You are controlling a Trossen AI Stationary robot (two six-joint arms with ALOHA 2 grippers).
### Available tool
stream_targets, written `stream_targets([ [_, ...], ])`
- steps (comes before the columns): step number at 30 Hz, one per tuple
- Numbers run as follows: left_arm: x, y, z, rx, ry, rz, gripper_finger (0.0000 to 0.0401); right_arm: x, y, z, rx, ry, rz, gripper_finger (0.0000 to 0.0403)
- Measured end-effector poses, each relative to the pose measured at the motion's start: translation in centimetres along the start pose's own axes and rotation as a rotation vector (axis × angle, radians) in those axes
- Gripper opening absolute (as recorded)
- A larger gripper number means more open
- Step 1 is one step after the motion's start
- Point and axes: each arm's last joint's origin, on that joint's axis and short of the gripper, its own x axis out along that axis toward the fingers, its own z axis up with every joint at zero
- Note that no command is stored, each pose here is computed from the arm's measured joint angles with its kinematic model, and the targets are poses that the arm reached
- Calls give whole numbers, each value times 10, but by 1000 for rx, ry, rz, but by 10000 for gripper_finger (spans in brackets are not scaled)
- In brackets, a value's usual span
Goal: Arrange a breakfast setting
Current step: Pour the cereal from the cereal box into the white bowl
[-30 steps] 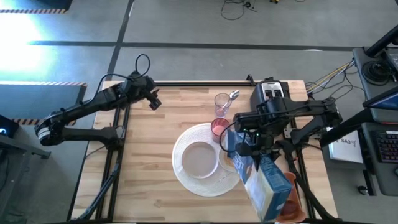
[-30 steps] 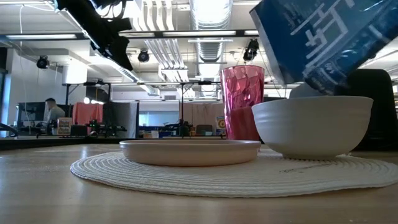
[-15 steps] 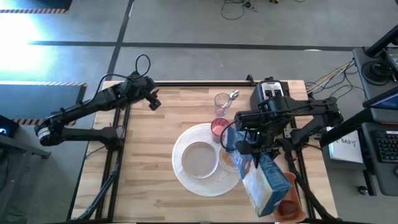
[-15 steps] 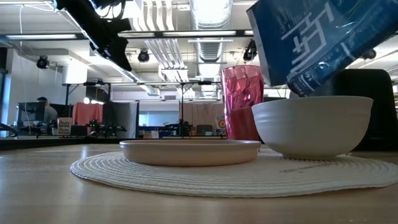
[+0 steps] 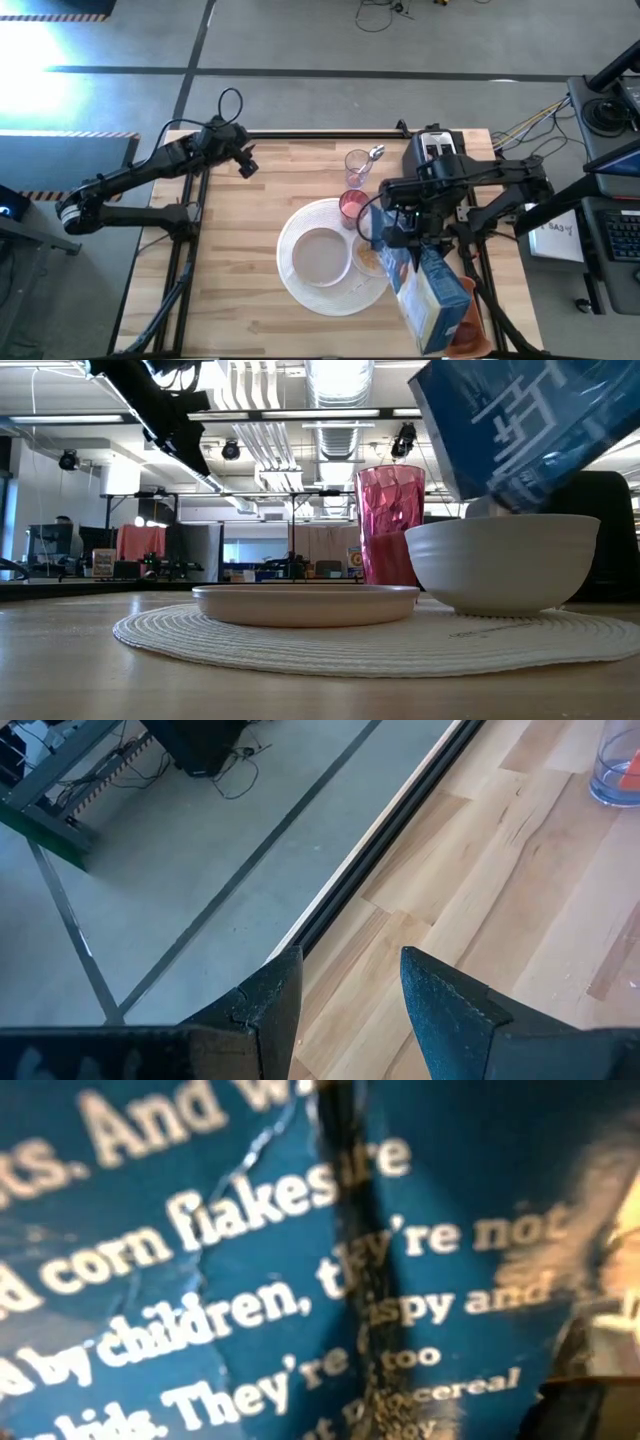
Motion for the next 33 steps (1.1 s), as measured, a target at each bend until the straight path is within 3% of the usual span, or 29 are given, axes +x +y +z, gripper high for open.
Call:
stream_targets([
  [16,-5,2,-2,-7,-4,2,155,2,-4,-1,-42,11,-7,150],
  [19,-5,2,-2,-6,-1,1,155,1,-6,-2,8,-7,-2,150],
  [27,-6,3,-2,-6,-2,2,155,1,-10,-1,-71,-27,-7,150],
  [30,-8,3,-3,-8,-5,2,155,-3,-16,-5,-3,-57,27,150],
  [33,-9,3,-3,-7,-2,2,155,-2,-18,-3,-21,-68,6,150],
])
